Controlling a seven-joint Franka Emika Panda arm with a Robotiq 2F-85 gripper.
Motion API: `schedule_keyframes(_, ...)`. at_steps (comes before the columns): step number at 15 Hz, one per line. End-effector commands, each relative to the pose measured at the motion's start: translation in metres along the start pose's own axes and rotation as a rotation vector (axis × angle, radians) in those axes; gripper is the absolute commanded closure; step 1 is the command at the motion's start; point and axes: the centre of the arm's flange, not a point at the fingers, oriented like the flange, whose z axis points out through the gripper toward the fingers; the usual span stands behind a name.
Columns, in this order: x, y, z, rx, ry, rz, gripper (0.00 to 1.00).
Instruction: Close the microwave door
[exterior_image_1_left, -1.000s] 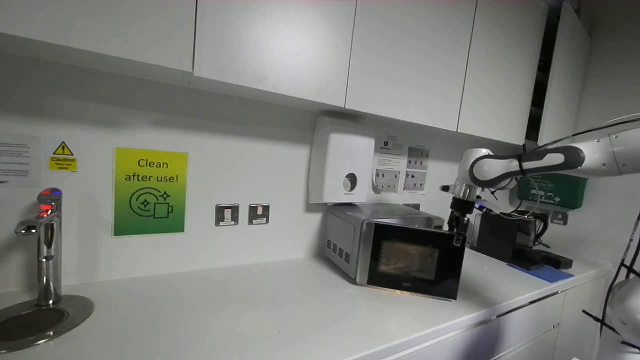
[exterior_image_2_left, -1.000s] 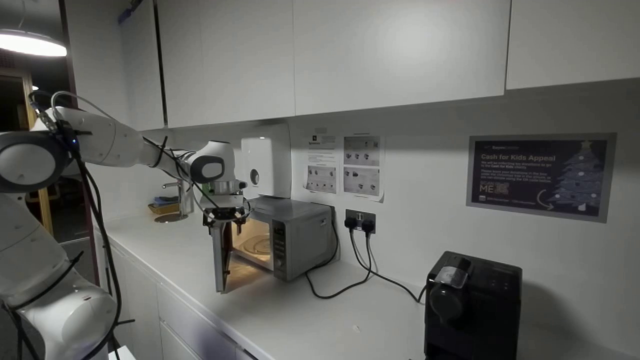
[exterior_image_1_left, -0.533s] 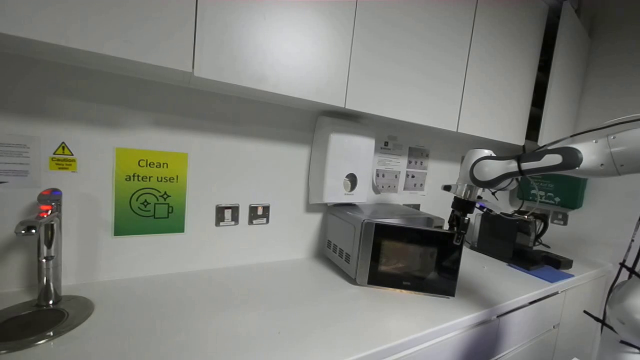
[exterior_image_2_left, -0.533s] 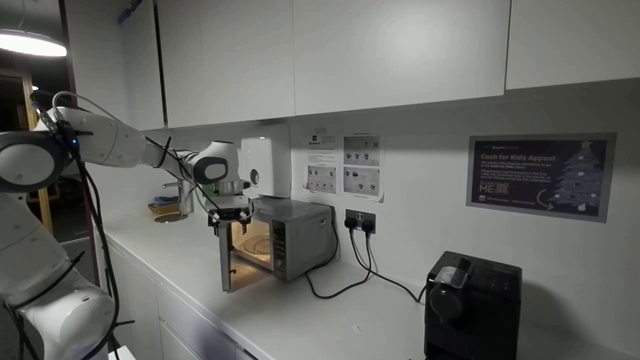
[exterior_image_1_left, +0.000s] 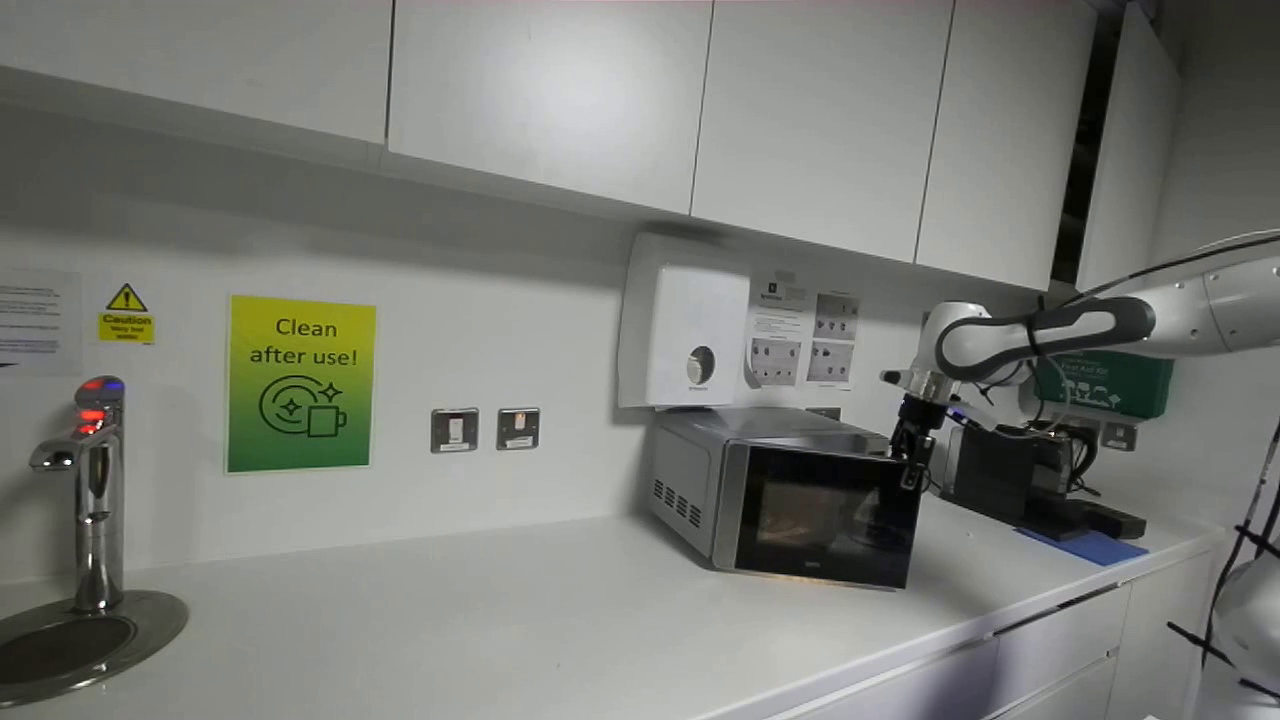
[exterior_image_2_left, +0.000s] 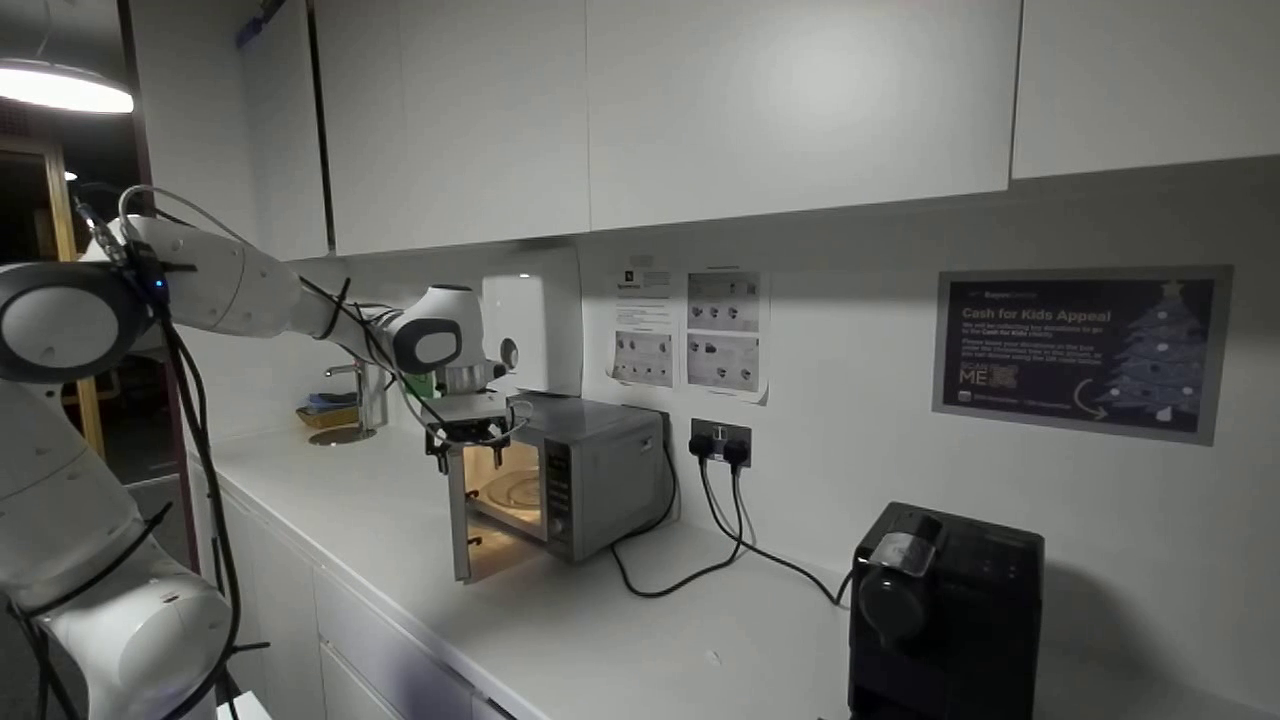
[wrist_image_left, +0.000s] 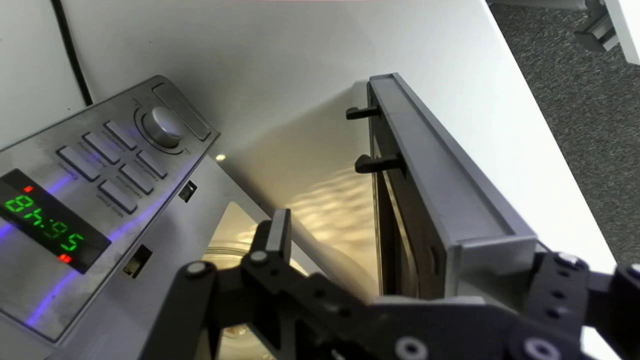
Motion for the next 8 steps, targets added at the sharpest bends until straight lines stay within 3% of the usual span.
schedule_keyframes(1,-0.0030,0.0111,0.0056,-0.030,0.016,-0.033,0.00)
schedule_keyframes(8,-0.0010,0.0202,0.0078,-0.043,0.018,-0.046,0.00)
